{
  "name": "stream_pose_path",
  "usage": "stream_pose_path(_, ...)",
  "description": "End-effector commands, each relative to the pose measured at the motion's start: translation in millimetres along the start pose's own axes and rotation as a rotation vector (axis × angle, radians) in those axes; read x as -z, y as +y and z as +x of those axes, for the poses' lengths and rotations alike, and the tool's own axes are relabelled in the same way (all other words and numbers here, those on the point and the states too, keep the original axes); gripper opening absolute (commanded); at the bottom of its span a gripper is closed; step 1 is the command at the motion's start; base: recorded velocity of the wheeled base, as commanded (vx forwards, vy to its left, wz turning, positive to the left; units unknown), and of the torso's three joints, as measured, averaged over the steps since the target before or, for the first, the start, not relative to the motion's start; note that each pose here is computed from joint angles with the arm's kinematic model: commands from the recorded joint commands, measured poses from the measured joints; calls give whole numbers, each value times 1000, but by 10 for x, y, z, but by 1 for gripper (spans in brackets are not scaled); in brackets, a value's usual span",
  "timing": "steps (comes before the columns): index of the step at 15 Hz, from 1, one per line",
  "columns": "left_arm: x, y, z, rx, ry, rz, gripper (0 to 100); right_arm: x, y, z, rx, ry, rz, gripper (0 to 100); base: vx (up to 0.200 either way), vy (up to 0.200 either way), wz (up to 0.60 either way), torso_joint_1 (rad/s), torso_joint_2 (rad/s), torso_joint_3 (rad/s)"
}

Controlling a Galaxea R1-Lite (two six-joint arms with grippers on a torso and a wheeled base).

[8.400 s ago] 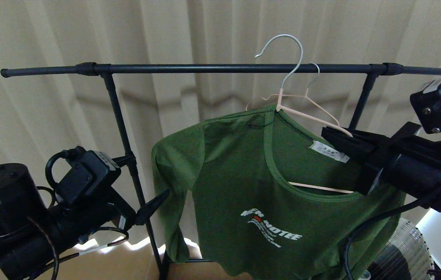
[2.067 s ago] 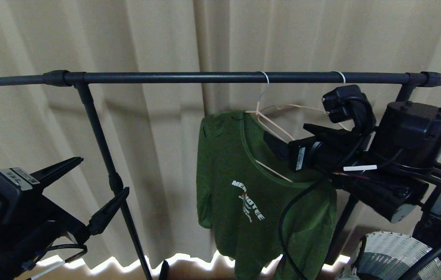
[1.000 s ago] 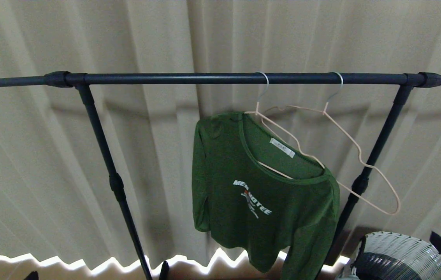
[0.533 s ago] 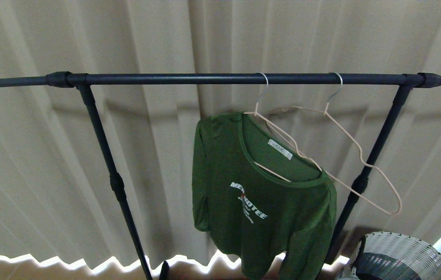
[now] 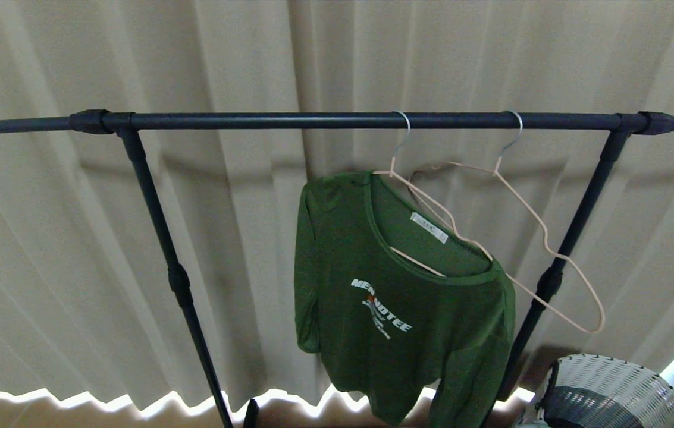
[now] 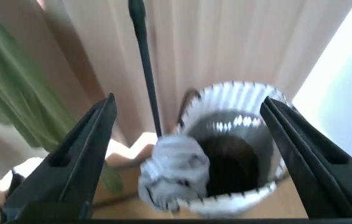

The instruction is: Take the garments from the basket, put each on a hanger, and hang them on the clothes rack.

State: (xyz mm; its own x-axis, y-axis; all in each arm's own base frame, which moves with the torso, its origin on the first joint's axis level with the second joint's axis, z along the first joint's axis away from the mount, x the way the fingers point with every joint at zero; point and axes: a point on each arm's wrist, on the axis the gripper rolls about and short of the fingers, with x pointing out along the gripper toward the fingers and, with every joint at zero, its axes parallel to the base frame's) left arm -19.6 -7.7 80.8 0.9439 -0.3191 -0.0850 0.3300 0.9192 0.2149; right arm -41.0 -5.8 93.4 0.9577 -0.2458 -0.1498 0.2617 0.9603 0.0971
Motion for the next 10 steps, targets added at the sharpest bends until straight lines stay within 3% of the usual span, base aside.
stream_pose_path(1, 10, -5, -51, -81, -55, -112, 100, 28, -3, 6, -1, -8, 4, 100, 0, 0, 0, 0, 0, 0)
stream_pose_path(3, 59, 38, -57, -303, -25, -191, 100, 42, 0, 23, -3, -13, 7, 100, 0, 0, 0, 0, 0, 0)
stream_pose_path(4, 74, 50, -56, -363, -22, -231, 100, 54, 5, 47, -5, -30, 11, 100, 0, 0, 0, 0, 0, 0)
stream_pose_path(6, 73, 53, -57, -375, -25, -246, 100, 114, 19, 128, -17, -78, 22, 100, 0, 0, 0, 0, 0, 0)
stream_pose_path(7, 73, 53, -56, -374, -28, -247, 100, 141, 35, 185, -46, -146, 16, 100, 0, 0, 0, 0, 0, 0)
stream_pose_path(10, 71, 53, -55, -372, -33, -245, 100, 148, 37, 193, -50, -154, -23, 100, 0, 0, 0, 0, 0, 0)
